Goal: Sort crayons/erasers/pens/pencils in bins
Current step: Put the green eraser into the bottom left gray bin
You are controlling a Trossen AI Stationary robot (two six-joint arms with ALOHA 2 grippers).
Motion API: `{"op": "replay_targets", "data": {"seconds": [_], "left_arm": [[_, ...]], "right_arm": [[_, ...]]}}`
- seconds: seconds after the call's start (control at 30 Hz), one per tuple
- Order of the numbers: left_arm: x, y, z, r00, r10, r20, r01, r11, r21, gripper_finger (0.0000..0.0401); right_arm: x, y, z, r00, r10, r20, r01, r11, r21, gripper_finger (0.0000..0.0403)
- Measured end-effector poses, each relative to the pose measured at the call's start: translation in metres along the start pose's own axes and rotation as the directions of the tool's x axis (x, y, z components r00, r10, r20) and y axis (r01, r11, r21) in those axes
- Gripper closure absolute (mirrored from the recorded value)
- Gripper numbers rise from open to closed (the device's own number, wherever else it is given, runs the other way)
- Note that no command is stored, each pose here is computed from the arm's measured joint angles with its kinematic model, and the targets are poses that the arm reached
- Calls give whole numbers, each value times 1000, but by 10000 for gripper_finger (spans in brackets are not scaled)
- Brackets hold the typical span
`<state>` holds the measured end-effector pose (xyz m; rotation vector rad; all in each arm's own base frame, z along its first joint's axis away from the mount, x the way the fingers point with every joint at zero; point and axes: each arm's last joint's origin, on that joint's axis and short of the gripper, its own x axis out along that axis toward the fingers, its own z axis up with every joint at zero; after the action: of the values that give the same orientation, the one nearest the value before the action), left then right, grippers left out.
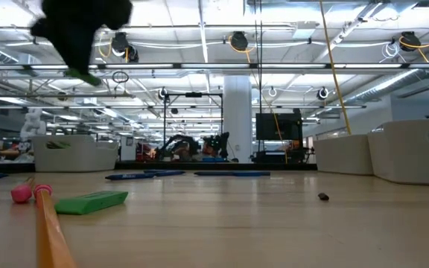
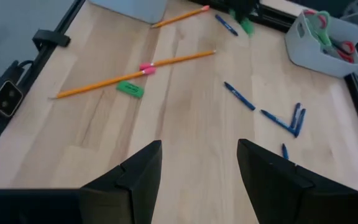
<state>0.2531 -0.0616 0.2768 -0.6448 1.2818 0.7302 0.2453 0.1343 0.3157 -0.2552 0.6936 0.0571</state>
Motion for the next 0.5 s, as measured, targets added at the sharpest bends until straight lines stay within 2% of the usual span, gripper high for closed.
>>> {"op": "replay_targets", "data": {"seconds": [0.13, 0.3, 0.5], "left_arm": [[-22, -7, -29, 989, -16, -147, 6, 998, -66, 335], [-35, -16, -80, 955, -30, -296, -7, 992, -125, 335], [-42, -20, -136, 932, -41, -360, -33, 980, -196, 334]], "right_arm": [[-4, 3, -3, 1000, 10, -16, -11, 998, -65, 200], [2, 7, -12, 998, 55, -40, -60, 989, -133, 200], [17, 16, -23, 995, 98, -29, -100, 992, -75, 200]]}}
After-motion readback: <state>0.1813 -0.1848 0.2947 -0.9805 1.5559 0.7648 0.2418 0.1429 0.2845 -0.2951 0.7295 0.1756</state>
